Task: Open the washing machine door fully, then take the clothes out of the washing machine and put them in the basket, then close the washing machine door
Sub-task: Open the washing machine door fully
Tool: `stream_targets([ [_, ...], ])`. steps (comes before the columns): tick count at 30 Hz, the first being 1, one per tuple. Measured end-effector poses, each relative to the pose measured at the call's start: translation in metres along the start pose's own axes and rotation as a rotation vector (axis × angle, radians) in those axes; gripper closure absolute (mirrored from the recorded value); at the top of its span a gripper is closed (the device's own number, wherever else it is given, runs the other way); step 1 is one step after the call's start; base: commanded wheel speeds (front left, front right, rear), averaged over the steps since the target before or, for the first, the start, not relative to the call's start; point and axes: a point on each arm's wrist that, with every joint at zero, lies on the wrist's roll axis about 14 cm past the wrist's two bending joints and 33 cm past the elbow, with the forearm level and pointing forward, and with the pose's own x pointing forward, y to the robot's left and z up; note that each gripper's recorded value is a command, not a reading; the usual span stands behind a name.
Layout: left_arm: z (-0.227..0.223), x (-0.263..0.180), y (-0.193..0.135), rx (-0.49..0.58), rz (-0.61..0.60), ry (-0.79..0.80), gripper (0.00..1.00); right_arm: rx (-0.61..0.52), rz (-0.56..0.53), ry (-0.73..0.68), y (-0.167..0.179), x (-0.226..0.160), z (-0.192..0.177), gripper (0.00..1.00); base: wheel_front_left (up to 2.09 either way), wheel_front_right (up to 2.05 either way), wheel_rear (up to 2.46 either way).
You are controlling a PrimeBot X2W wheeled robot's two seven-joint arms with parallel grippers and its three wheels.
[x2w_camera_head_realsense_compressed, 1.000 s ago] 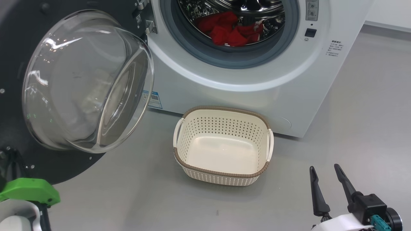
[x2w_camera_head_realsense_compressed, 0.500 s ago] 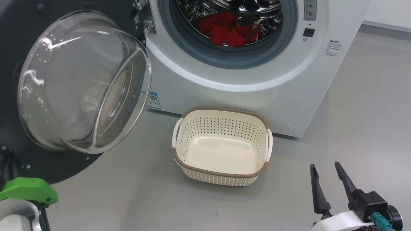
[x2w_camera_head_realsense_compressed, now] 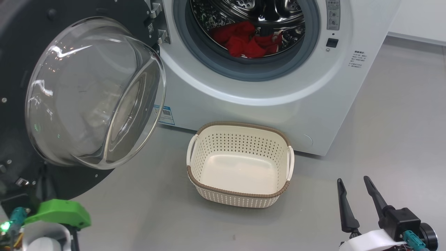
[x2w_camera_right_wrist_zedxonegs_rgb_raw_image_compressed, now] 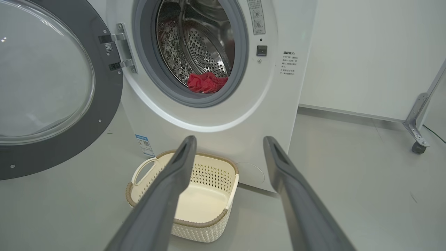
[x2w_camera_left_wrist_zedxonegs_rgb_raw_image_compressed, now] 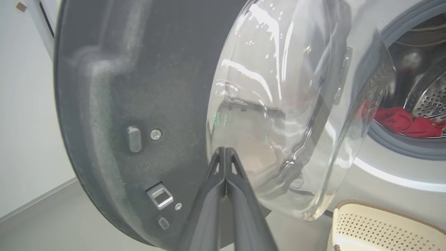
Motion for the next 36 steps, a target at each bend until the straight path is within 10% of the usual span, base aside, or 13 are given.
stream_targets([
  [21, -0.019, -0.047, -0.086, -0.012, -0.314, 0.037, 1.0, -0.024, -0.057, -0.038, -0.015, -0.013, 0.012, 0.0, 0.0, 0.0, 0.0],
  [29, -0.026, -0.059, -0.104, -0.035, -0.378, 0.068, 0.03, -0.034, -0.063, -0.052, -0.016, -0.023, 0.016, 0.0, 0.0, 0.0, 0.0],
  [36, -0.029, -0.067, -0.129, -0.032, -0.459, 0.082, 0.0, -0.036, -0.124, -0.078, -0.03, -0.038, 0.023, 0.0, 0.0, 0.0, 0.0],
])
